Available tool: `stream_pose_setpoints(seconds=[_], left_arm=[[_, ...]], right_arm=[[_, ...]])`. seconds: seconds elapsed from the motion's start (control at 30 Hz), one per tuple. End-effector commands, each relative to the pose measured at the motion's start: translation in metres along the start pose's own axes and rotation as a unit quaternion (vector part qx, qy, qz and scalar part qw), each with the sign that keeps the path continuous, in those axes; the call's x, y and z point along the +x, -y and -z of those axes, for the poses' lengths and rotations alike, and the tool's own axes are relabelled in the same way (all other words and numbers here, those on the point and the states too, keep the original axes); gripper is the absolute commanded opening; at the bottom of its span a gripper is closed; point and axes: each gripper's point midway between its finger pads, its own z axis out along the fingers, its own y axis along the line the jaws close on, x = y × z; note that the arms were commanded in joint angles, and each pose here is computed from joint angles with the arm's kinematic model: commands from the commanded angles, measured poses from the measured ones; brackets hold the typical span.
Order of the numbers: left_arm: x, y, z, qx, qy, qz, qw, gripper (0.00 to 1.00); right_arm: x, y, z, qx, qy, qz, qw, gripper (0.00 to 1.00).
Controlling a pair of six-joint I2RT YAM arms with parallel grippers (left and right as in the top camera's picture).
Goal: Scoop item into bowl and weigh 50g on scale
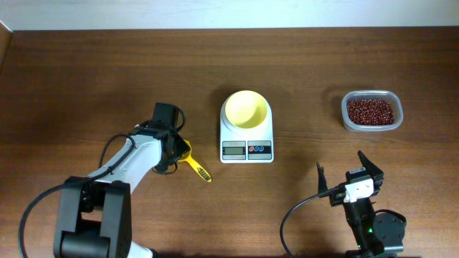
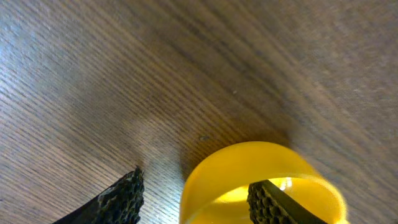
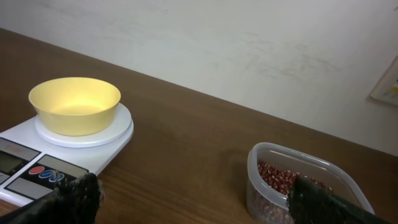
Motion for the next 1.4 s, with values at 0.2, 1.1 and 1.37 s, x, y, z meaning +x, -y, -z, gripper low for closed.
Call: stream_pose_setpoints(seconds=[0.2,1.1,1.37], left_arm=[[0.004,-0.004,-0.007,-0.004,-0.001,0.003,1.000,0.00],[-0.093,0.103,0.142,0.278,0.199,0.044,0.939,0.00],[-0.091,0.102,0.142,0.296,0.163,0.147,0.930,0.00]], right_arm=[[0.002,-0.003,0.000,-0.005,0.000,-0.004,1.000,0.99],[0.002,-0.003,0.000,-0.005,0.000,-0.003,1.000,0.99],[-0.025,-0.022,0.003,-0.064,0.059,0.007,0.996,0.99]])
